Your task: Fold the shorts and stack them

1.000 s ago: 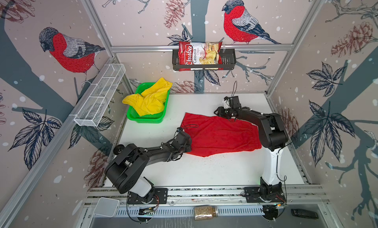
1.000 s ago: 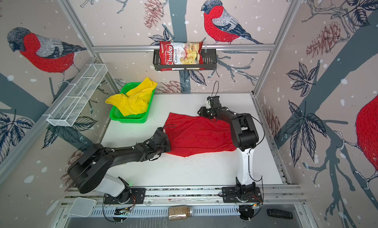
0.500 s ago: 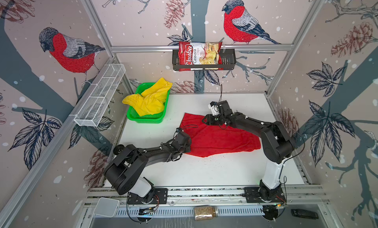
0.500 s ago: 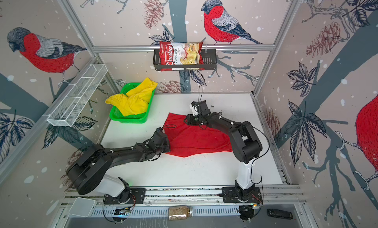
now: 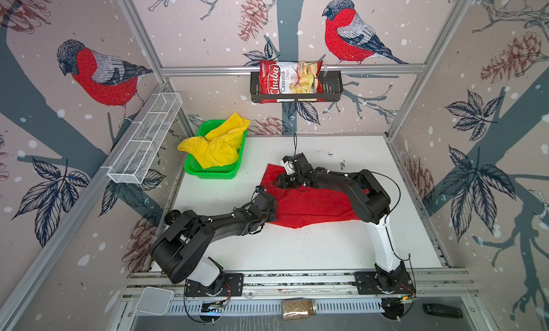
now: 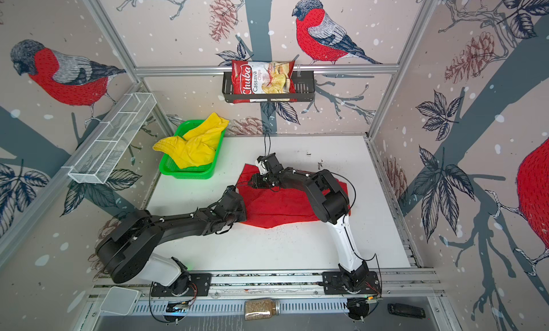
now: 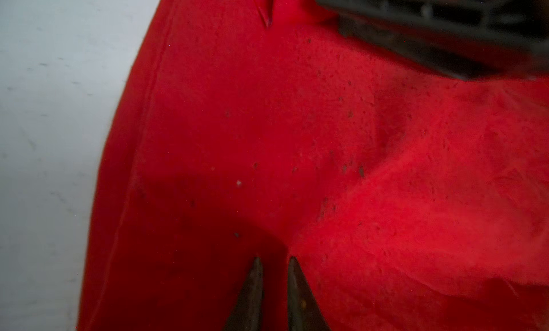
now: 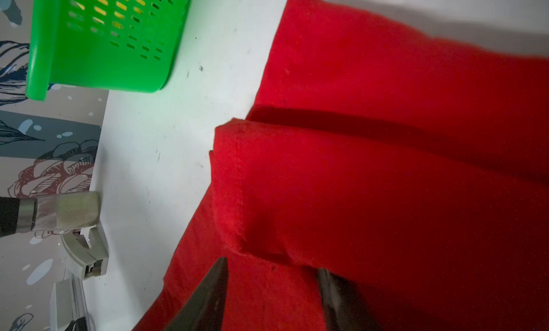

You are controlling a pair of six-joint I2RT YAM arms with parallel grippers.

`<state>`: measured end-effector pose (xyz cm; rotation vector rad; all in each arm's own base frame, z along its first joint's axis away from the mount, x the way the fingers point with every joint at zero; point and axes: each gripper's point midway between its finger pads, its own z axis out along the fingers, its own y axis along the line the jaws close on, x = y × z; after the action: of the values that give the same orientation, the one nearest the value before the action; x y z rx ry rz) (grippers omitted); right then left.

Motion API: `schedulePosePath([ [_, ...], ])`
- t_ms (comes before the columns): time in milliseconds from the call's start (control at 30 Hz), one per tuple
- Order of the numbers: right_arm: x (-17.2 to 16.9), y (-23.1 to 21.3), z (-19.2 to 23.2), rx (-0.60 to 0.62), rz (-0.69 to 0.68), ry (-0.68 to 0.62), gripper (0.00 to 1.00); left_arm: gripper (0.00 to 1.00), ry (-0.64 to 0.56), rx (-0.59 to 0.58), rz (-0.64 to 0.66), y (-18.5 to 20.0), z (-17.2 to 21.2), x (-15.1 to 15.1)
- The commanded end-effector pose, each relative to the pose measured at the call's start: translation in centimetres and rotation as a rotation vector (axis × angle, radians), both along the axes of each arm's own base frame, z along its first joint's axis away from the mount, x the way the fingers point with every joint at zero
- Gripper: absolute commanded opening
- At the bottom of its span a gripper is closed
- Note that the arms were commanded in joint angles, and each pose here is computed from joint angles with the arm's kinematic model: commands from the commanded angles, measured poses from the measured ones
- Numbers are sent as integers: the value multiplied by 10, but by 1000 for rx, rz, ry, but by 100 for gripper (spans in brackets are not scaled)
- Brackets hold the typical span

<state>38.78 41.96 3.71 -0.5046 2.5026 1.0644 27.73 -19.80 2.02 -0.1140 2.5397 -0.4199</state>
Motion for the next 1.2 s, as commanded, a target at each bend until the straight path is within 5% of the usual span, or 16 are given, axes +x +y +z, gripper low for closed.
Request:
schedulePosePath([
  [0, 24, 1, 1, 44, -42, 3, 51, 19, 56, 57, -7, 11, -13, -12],
  [300, 139, -27, 38, 173, -169, -59, 51, 19, 37, 58, 7, 15, -7, -13],
  [400, 149, -42, 69, 186, -182, -104, 51, 22, 7, 53, 7, 12, 7, -6],
  [567, 111, -74, 100, 167, -191, -138, 51, 33, -104, -12, -23, -7, 58, 16],
  [767, 28, -120, 95, 137, -227, -87, 51, 33, -243, -66, -67, -33, 109, 47],
  [933, -24, -146, 79, 132, -249, -16, 51, 24, -302, -62, -124, -54, 115, 79],
  [1167, -54, -171, 48, 100, -272, 57, 51, 17, -258, -68, -186, -72, 102, 128],
])
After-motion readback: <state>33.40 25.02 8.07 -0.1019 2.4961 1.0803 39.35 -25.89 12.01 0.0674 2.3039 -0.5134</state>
